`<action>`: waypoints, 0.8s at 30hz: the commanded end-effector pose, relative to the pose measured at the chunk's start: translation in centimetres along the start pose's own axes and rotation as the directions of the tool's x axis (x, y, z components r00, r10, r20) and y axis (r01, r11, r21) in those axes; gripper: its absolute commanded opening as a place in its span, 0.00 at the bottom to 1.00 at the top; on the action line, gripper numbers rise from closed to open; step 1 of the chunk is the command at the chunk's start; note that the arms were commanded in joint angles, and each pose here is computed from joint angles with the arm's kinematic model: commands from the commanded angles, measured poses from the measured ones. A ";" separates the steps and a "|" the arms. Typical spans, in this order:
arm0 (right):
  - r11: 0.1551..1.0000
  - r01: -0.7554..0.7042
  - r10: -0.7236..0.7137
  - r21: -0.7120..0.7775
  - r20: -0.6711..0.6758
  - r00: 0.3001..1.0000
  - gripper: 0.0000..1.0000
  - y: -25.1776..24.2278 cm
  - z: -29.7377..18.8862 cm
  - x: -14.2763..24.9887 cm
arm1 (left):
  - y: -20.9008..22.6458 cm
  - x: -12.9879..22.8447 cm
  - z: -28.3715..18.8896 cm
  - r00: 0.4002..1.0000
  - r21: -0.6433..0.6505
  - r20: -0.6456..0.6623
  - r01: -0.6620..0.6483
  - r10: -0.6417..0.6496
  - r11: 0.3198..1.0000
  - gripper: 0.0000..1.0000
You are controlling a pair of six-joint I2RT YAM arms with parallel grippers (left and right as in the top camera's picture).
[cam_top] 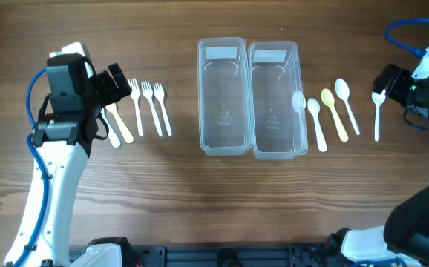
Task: Pack container
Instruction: 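Move right gripper to the rightmost white spoon and grasp it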
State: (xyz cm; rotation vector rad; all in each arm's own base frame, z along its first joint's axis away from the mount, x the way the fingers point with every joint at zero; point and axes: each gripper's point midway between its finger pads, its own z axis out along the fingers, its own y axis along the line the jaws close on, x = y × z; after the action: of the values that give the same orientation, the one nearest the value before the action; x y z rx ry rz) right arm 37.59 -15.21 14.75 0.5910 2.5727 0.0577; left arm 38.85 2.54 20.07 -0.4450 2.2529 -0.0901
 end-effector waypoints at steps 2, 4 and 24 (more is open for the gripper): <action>0.987 0.068 -0.058 0.143 -0.074 0.996 1.00 -3.1 3.9 0.6 | 0.1 -1.1 -0.3 1.000 -0.006 0.028 -0.011 0.011 1.000 1.00; 0.987 0.068 -0.052 0.145 -0.109 0.993 0.99 -3.5 6.0 1.1 | 0.1 -1.1 -0.3 1.000 -0.006 0.028 -0.011 0.011 1.000 1.00; 0.991 0.034 -0.003 0.126 -0.239 0.971 0.28 -4.5 14.5 4.8 | 0.1 -0.1 -0.2 1.000 -0.002 -0.015 -0.009 0.009 1.000 1.00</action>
State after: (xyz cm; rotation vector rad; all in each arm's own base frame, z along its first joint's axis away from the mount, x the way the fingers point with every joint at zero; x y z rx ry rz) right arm 39.22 -18.42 -0.12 0.6347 2.8049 -0.0606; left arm 38.35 2.63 19.55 -0.4526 2.2807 -0.0785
